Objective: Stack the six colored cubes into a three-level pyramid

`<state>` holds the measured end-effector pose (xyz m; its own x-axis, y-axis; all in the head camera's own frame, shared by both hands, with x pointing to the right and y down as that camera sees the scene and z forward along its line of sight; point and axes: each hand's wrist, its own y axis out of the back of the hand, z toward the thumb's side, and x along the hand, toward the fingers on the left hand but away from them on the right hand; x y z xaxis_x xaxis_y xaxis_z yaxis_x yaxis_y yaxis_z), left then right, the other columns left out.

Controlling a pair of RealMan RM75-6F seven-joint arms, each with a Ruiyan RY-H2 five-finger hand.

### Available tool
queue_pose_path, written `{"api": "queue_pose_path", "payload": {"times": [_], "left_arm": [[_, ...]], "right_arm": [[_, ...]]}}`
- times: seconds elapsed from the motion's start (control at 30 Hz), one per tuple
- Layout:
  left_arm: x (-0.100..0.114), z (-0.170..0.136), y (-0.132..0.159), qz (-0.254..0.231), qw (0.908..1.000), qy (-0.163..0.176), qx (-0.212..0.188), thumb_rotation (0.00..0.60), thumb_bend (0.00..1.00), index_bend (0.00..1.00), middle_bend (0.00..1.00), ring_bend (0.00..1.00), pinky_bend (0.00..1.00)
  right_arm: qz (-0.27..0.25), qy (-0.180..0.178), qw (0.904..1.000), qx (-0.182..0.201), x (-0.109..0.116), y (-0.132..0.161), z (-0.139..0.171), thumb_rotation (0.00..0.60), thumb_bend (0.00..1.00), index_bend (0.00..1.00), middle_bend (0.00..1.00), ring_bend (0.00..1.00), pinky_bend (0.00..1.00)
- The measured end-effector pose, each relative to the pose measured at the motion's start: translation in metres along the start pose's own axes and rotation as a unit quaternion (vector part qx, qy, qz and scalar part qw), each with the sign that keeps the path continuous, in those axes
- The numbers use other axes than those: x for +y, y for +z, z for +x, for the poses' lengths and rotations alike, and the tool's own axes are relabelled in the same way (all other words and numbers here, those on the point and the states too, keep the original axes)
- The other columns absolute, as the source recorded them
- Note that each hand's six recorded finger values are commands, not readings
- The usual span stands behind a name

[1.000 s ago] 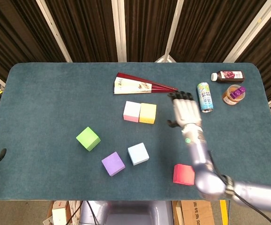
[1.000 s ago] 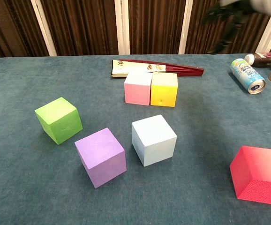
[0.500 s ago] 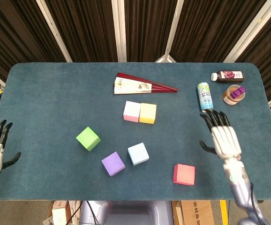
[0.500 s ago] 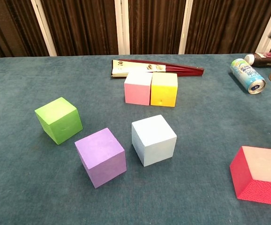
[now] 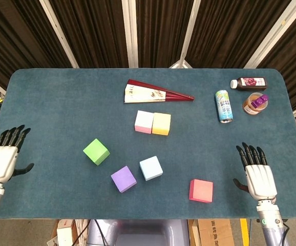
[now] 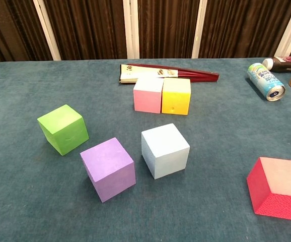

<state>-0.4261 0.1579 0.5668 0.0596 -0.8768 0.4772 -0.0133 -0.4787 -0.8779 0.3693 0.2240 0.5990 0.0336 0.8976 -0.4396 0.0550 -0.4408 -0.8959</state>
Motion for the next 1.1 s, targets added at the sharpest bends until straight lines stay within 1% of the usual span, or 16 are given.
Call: {"api": "queue_pose_path", "payload": {"times": [0.17,0.27,0.37,0.47,0.53,0.67,0.77,0.97,1.1], "left_arm": [[0.008,0.025,0.022,0.049,0.9968,-0.049,-0.039,0.600,0.21,0.03,0.00,0.00,0.00],[0.014,0.040,0.039,0.081,0.9921,-0.065,-0.070,0.600,0.21,0.02,0.00,0.00,0.00],[0.019,0.057,0.059,0.132,0.9831,-0.070,-0.106,0.600,0.21,0.02,0.00,0.00,0.00],[0.018,0.071,0.076,0.165,0.9736,-0.076,-0.138,0.600,0.21,0.01,0.00,0.00,0.00],[0.013,0.078,0.085,0.172,0.9688,-0.088,-0.155,0.600,0.21,0.01,0.00,0.00,0.00],[0.002,0.096,0.107,0.194,0.9553,-0.112,-0.193,0.600,0.21,0.01,0.00,0.00,0.00],[-0.007,0.102,0.116,0.202,0.9491,-0.123,-0.208,0.600,0.21,0.01,0.00,0.00,0.00],[-0.017,0.104,0.127,0.197,0.9450,-0.134,-0.224,0.600,0.21,0.04,0.03,0.00,0.00],[-0.027,0.102,0.130,0.202,0.9407,-0.140,-0.233,0.600,0.21,0.05,0.04,0.00,0.00]], "right_arm": [[-0.007,-0.002,0.9999,-0.010,0.001,-0.002,0.000,0.600,0.20,0.02,0.03,0.00,0.00],[-0.008,-0.002,0.9998,-0.019,0.000,-0.004,0.000,0.600,0.20,0.02,0.02,0.00,0.00],[-0.002,0.001,0.9995,-0.031,-0.001,-0.007,-0.001,0.600,0.20,0.02,0.02,0.00,0.00],[0.000,0.000,0.9990,-0.045,-0.002,-0.011,-0.003,0.600,0.20,0.02,0.02,0.00,0.00],[0.003,-0.003,0.9986,-0.054,-0.002,-0.012,-0.004,0.600,0.20,0.02,0.02,0.00,0.00],[0.010,-0.006,0.9979,-0.064,-0.004,-0.012,-0.005,0.600,0.20,0.02,0.02,0.00,0.00],[0.017,-0.007,0.9975,-0.068,-0.006,-0.012,-0.006,0.600,0.20,0.02,0.02,0.00,0.00],[0.020,-0.007,0.9968,-0.077,-0.007,-0.013,-0.006,0.600,0.20,0.02,0.02,0.00,0.00],[0.014,-0.008,0.9965,-0.082,-0.006,-0.016,-0.006,0.600,0.20,0.02,0.02,0.00,0.00]]}}
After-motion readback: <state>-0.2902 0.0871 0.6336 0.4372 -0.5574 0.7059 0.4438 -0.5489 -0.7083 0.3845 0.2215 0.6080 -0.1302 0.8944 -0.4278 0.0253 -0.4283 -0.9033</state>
